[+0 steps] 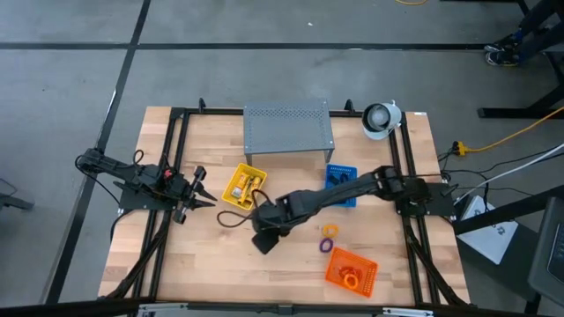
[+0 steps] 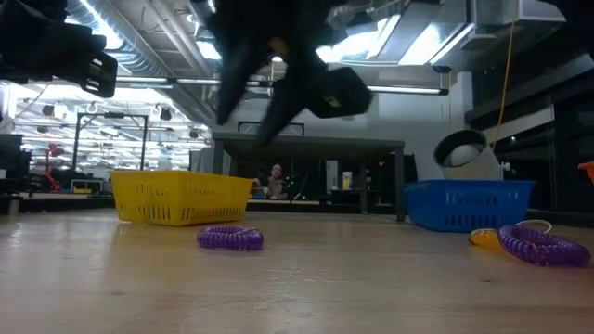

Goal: Pick & Place Office Desk Supplies
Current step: Put the purple spring keychain into the orange bin

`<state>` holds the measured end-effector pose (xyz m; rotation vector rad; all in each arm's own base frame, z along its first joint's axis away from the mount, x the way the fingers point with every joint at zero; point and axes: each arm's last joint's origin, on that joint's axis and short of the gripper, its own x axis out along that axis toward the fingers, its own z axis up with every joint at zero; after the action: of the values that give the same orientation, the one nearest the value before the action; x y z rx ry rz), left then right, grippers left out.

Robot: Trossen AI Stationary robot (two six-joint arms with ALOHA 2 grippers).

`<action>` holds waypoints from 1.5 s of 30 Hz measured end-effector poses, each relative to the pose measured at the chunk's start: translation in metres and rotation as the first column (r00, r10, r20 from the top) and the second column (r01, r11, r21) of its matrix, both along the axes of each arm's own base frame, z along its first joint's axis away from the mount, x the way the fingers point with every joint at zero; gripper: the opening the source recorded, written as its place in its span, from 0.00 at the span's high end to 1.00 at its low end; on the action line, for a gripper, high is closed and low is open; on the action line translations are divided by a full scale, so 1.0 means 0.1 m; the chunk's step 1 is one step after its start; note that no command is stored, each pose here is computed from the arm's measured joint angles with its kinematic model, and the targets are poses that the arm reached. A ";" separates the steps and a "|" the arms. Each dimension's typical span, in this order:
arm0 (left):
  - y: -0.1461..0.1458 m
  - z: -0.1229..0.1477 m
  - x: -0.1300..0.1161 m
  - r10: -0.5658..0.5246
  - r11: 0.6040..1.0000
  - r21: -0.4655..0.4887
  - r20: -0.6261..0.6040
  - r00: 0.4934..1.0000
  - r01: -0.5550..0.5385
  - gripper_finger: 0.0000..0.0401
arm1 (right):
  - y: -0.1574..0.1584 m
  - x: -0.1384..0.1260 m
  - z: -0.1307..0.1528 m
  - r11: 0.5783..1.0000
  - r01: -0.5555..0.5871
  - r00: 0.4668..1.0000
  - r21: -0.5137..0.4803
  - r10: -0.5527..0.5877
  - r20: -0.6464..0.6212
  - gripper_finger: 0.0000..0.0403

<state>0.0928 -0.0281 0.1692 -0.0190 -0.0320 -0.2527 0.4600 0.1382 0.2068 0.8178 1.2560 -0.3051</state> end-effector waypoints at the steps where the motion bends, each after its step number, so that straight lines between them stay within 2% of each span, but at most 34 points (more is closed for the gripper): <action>1: 0.00 0.00 0.00 0.000 1.000 0.000 0.001 1.000 0.000 0.84 | 0.01 0.04 0.00 1.000 0.003 1.000 0.004 -0.003 0.009 0.61; 5: 0.00 0.00 0.00 0.000 1.000 0.000 0.001 1.000 0.000 0.84 | 0.02 0.13 -0.07 1.000 0.023 1.000 0.006 -0.023 0.004 0.61; 11: 0.00 0.00 0.00 0.000 1.000 0.000 0.001 1.000 0.000 0.83 | 0.03 0.12 -0.22 0.999 0.040 0.997 -0.006 -0.040 -0.064 0.61; 18: 0.00 0.00 0.00 0.000 1.000 0.000 0.001 1.000 0.000 0.83 | 0.02 0.14 -0.31 0.998 0.056 0.995 -0.015 -0.057 -0.077 0.61; 27: 0.00 0.00 0.00 -0.001 1.000 -0.001 0.002 1.000 0.001 0.84 | 0.00 0.07 -0.65 0.998 0.057 0.983 -0.011 -0.058 -0.176 0.61; 34: 0.00 0.00 0.00 -0.001 1.000 0.000 0.002 1.000 0.001 0.84 | -0.01 0.06 -0.67 0.998 0.055 0.982 -0.020 -0.057 -0.178 0.62; 38: 0.00 0.00 0.00 -0.001 1.000 0.000 0.001 1.000 0.001 0.84 | -0.01 0.05 -0.67 0.999 0.035 0.983 -0.038 -0.042 -0.178 0.72; 43: 0.00 0.00 0.00 -0.001 1.000 -0.001 0.002 1.000 0.001 0.83 | -0.01 0.07 -0.67 0.999 0.012 0.988 -0.044 -0.019 -0.155 0.95; 45: 0.00 0.00 0.00 -0.001 1.000 0.000 0.002 1.000 0.001 0.83 | -0.01 0.07 -0.67 0.999 0.002 0.989 -0.039 -0.008 -0.150 0.97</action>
<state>0.0928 -0.0282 0.1693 -0.0193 -0.0336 -0.2539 0.4670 0.1375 0.1399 0.7756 1.3846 -0.4000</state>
